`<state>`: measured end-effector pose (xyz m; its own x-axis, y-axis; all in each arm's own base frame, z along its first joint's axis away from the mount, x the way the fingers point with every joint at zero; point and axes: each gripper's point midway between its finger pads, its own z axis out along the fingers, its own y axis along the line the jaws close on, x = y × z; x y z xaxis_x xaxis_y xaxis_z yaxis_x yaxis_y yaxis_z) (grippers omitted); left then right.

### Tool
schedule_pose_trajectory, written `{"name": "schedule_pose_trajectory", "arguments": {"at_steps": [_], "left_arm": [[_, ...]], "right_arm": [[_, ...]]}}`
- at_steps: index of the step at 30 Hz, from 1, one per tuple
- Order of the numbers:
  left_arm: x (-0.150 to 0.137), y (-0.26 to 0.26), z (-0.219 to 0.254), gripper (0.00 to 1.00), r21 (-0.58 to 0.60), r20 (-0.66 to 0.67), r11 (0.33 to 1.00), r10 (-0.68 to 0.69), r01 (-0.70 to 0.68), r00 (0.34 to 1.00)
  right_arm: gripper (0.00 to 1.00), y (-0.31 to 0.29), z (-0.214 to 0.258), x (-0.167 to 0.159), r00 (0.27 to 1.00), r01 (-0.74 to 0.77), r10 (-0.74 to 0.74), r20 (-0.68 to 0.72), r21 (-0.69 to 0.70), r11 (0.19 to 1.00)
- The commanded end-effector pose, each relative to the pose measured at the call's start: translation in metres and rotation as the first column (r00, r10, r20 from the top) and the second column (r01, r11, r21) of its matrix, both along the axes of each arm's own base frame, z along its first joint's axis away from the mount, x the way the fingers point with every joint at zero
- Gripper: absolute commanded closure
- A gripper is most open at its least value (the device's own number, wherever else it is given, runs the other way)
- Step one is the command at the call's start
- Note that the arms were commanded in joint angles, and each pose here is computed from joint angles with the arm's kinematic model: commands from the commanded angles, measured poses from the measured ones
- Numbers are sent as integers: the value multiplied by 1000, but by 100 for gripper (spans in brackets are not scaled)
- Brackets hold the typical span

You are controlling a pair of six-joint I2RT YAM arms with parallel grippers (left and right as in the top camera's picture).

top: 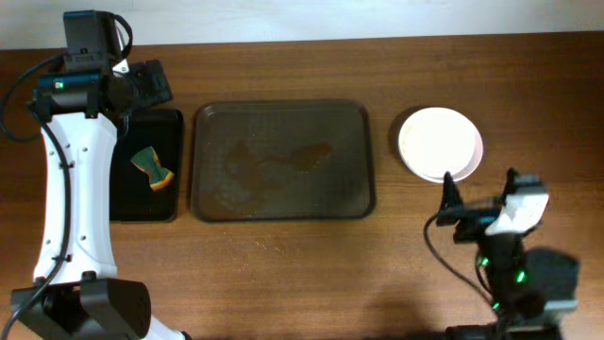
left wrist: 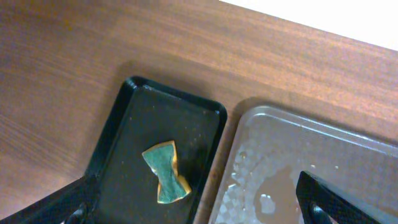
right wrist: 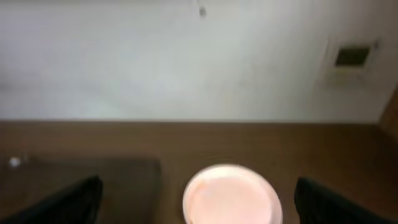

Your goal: Clean dirty plates on tray and stack at the side

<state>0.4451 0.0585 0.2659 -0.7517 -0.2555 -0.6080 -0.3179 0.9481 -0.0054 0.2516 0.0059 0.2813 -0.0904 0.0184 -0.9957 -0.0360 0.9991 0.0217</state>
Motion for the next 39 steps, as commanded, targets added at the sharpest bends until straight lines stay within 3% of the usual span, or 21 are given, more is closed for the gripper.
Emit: {"name": "schedule_pose_trajectory", "arguments": {"at_steps": [1,5,9,24,26,29,32,34,37,39], "left_arm": [[0,0,-2,1,1,-4,1000,-5,5,1000],[0,0,-2,1,1,-4,1000,-5,5,1000],[0,0,-2,1,1,-4,1000,-5,5,1000],[-8,2,-3,1,-3,-29,1000,0,0,1000],[-15,-3,19,1,8,71,1000,-25,25,997],[-39,-9,15,1,14,231,990,-137,138,963],[-114,-10,-15,1,143,370,975,-214,172,904],[-149,-16,-34,1,224,455,959,-260,173,851],[-180,-22,-60,1,284,601,950,-279,127,748],[-187,-38,-80,1,393,587,897,-413,201,696]], "right_arm": [[2,7,-50,-8,997,-44,44,58,-1,999],[2,7,-77,-10,989,-42,43,143,-6,999],[2,0,-122,-5,1000,-4,4,27,-3,1000],[2,-1,-124,-6,1000,2,-2,17,-3,1000],[2,-1,-124,-6,1000,2,-2,17,-3,1000],[2,-1,-124,-6,1000,2,-2,17,-3,1000],[2,-1,-124,-6,1000,2,-2,17,-3,1000],[2,-1,-124,-6,1000,2,-2,17,-3,1000],[2,-1,-124,-6,1000,2,-2,17,-3,1000],[2,-1,-124,-6,1000,2,-2,17,-3,1000]]}}
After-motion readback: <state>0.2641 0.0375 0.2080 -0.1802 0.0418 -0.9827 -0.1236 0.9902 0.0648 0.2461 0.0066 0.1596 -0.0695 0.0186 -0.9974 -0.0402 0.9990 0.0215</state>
